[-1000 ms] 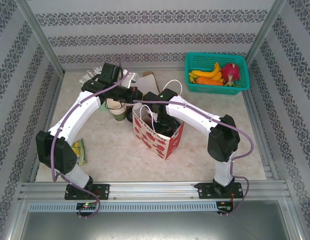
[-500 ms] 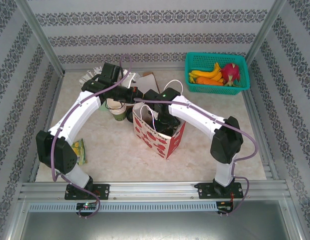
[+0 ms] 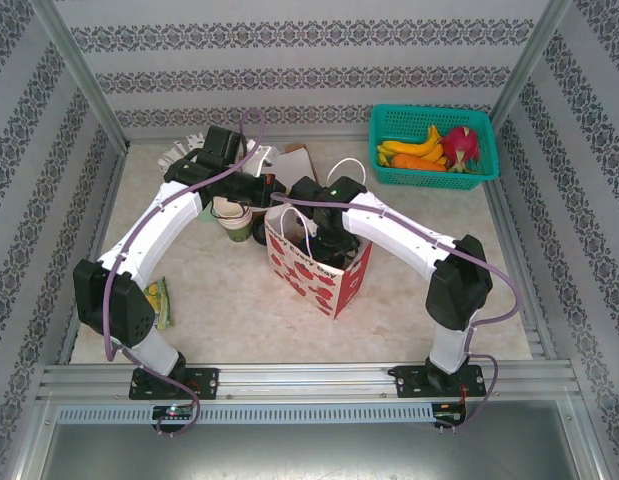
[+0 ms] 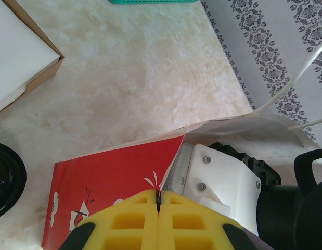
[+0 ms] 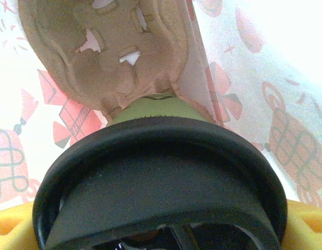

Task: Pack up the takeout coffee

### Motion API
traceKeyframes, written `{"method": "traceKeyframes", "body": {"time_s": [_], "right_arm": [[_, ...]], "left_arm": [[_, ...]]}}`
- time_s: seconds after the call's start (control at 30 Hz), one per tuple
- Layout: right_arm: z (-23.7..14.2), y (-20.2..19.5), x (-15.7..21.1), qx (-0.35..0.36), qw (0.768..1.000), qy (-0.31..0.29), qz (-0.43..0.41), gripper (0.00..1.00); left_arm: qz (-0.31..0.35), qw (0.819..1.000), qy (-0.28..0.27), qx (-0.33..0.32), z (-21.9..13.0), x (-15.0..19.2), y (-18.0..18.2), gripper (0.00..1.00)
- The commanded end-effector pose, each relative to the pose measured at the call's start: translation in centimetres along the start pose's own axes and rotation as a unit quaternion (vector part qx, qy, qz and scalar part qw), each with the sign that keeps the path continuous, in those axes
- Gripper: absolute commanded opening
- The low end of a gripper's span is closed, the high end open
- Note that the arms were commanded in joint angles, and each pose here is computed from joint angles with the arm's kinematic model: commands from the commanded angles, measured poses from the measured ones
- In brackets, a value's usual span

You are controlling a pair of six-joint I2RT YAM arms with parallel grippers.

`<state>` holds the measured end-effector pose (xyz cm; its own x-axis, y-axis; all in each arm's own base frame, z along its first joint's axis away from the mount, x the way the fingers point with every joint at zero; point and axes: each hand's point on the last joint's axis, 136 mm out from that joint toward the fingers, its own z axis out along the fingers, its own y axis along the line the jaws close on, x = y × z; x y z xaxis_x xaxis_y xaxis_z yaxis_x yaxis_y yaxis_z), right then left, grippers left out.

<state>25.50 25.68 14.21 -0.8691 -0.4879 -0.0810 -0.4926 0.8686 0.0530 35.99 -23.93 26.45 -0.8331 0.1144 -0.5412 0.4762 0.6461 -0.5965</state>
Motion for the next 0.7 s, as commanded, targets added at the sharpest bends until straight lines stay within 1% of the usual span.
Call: {"method": "traceKeyframes", "body": {"time_s": [0.0, 0.67], "right_arm": [[-0.2, -0.6, -0.1, 0.008, 1.0, -0.015, 0.008, 0.62], [2.1, -0.9, 1.1, 0.009, 1.0, 0.016, 0.013, 0.62]], "left_arm": [[0.005, 1.0, 0.003, 0.004, 0.1, 0.0, 0.2, 0.0], [0.005, 1.0, 0.005, 0.006, 0.2, 0.0, 0.1, 0.0]]}}
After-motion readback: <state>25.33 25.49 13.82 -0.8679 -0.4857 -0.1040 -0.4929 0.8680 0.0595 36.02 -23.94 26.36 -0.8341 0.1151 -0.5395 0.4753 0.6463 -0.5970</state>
